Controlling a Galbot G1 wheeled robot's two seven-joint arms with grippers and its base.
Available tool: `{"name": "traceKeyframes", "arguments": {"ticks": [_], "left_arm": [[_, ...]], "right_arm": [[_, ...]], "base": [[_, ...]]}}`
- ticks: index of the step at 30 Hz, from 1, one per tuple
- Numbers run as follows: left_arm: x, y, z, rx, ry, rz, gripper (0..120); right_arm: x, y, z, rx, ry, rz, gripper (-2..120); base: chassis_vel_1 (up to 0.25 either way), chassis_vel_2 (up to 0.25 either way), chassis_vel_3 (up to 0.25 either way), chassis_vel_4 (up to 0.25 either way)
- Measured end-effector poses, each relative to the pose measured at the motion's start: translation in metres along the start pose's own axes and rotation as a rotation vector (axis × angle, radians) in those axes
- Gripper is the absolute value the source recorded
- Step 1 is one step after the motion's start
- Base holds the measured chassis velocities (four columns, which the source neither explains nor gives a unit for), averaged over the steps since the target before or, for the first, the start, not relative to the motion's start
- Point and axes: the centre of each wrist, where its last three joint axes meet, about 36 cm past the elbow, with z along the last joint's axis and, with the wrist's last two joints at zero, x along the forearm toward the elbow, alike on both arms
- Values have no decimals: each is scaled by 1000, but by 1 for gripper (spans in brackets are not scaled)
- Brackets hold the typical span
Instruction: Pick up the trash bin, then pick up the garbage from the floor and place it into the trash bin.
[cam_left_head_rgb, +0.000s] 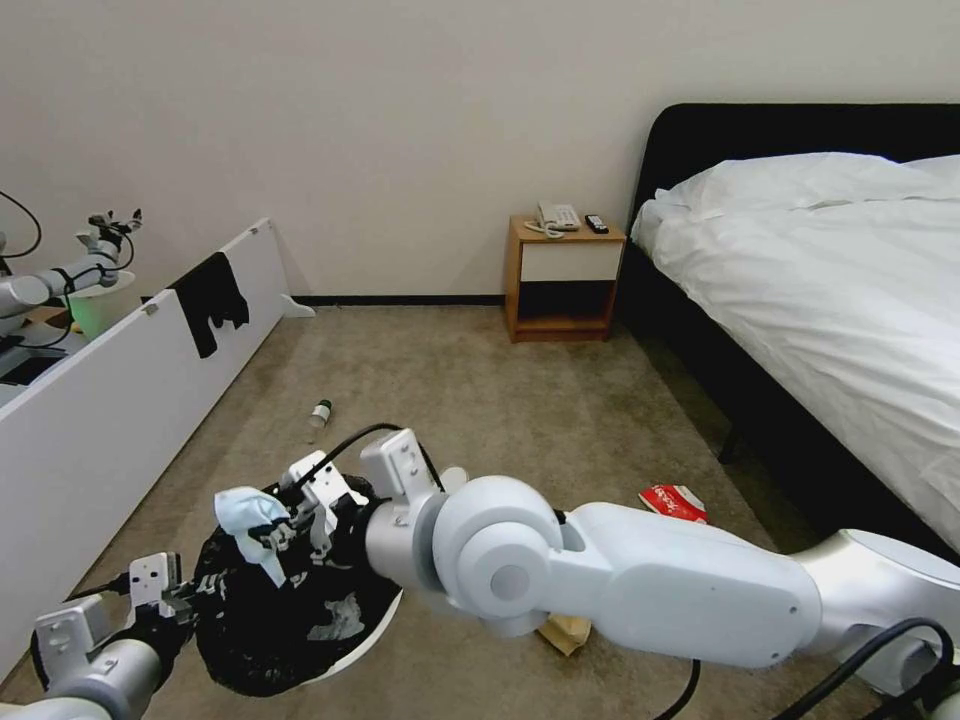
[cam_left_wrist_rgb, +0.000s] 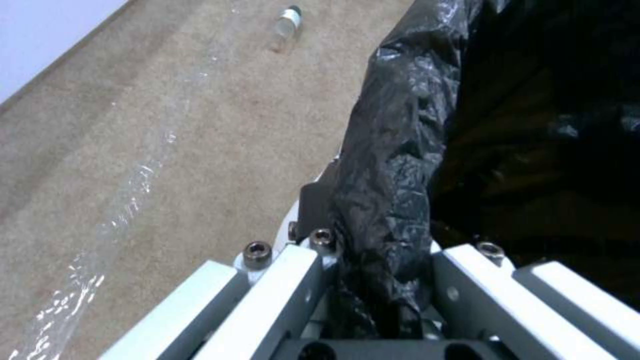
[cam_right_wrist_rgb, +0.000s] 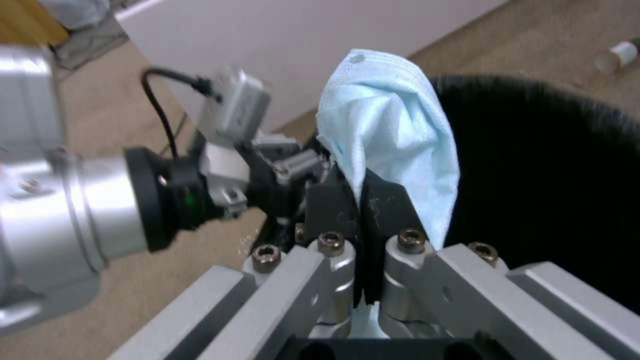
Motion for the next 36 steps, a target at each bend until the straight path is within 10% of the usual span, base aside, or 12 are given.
{"name": "traceKeyframes", "arguments": {"ticks": [25,36], "left_arm": [[1,-1,1,9,-3,1,2],[2,1,2,8,3,-6,2]], "right_arm": [[-31,-23,31,-1,138,173,1],[-22,-25,26,-6,109,192,37]], "base": [[0,0,0,0],[0,0,0,0]]}}
